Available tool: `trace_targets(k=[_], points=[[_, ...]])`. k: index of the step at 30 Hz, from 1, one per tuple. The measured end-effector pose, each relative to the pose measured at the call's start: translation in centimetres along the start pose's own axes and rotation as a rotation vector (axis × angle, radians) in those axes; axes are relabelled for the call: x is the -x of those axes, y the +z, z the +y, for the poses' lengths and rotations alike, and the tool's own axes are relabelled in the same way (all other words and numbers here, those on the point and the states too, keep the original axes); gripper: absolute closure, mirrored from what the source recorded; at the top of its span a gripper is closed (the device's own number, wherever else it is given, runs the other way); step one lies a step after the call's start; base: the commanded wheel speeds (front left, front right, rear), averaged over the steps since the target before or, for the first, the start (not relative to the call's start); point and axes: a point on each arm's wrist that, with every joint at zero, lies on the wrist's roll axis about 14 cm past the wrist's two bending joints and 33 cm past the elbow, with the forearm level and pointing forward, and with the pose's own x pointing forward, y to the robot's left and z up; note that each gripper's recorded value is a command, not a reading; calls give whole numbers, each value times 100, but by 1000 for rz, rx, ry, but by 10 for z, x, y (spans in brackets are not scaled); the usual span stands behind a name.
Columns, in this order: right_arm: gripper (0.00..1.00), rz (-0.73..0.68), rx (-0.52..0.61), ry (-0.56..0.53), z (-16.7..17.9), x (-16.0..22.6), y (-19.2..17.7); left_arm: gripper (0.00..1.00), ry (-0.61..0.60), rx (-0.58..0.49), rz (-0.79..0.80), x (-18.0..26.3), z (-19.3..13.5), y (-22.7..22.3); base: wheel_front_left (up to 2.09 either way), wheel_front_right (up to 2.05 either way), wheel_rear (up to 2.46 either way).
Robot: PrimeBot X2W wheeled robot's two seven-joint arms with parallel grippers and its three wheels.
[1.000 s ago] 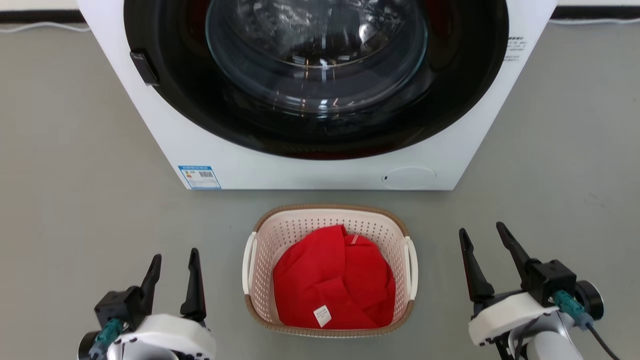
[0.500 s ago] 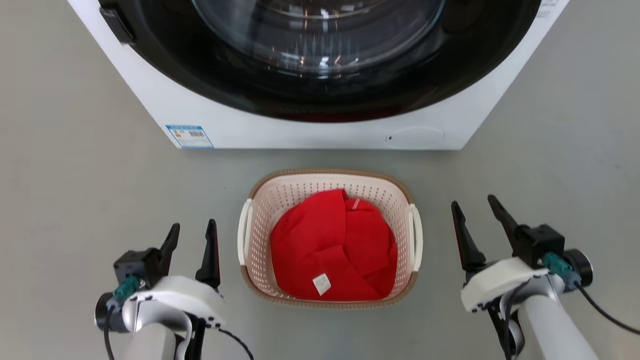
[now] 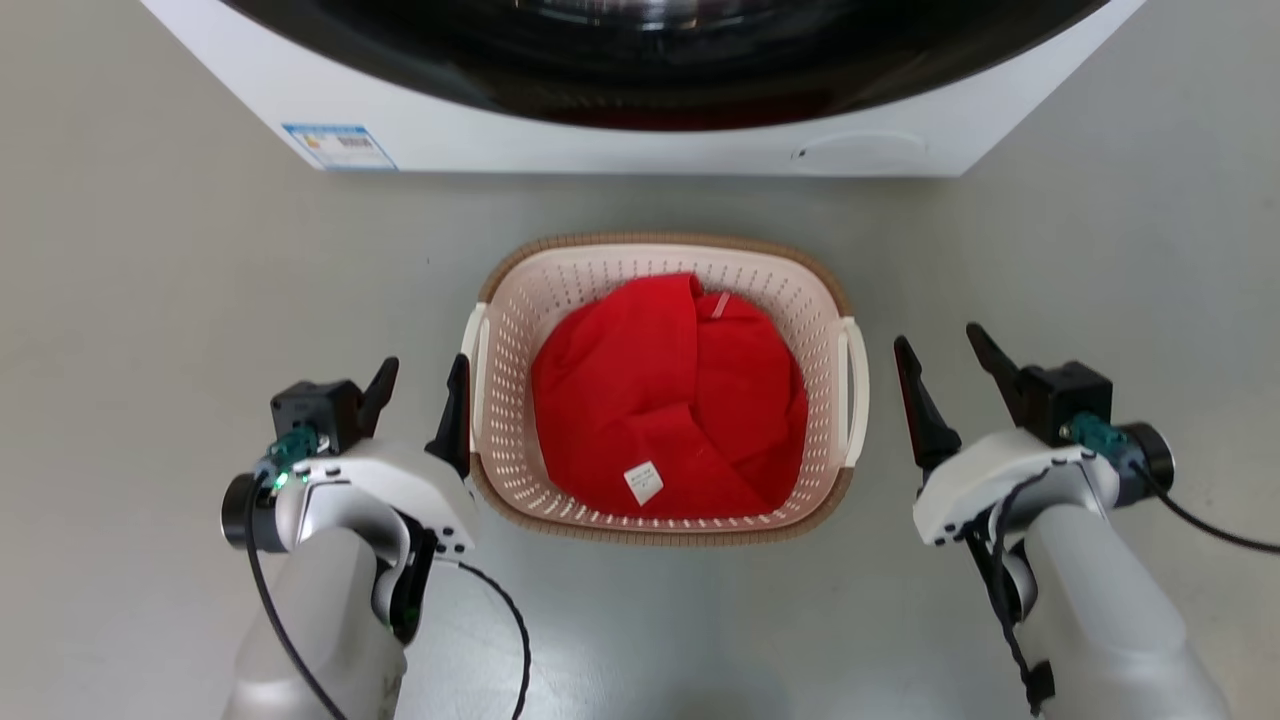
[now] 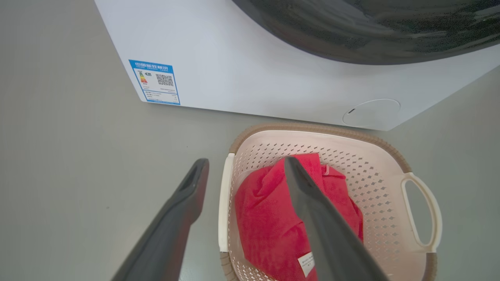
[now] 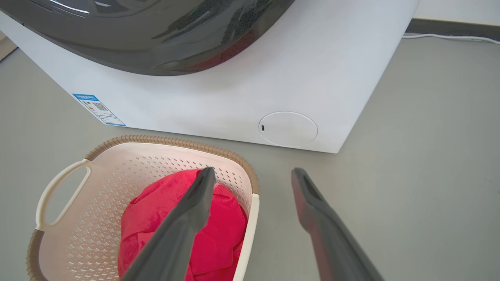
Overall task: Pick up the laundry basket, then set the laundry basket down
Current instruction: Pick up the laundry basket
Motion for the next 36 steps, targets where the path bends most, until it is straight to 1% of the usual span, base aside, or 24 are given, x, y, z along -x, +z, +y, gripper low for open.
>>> trace_targets(k=[7, 12, 25, 36], points=[[0, 68, 4, 25, 4, -26, -20, 0, 9, -7, 69, -26, 5, -18, 0, 0, 0], [0, 100, 8, 34, 4, -38, -32, 0, 9, -17, 105, -38, 6, -30, 0, 0, 0], [0, 178, -5, 27, -1, -51, -65, 0, 17, -19, 172, -60, 11, -56, 0, 0, 0], [0, 217, -24, 47, 4, -65, -85, 0, 12, -44, 206, -76, 14, -73, 0, 0, 0]])
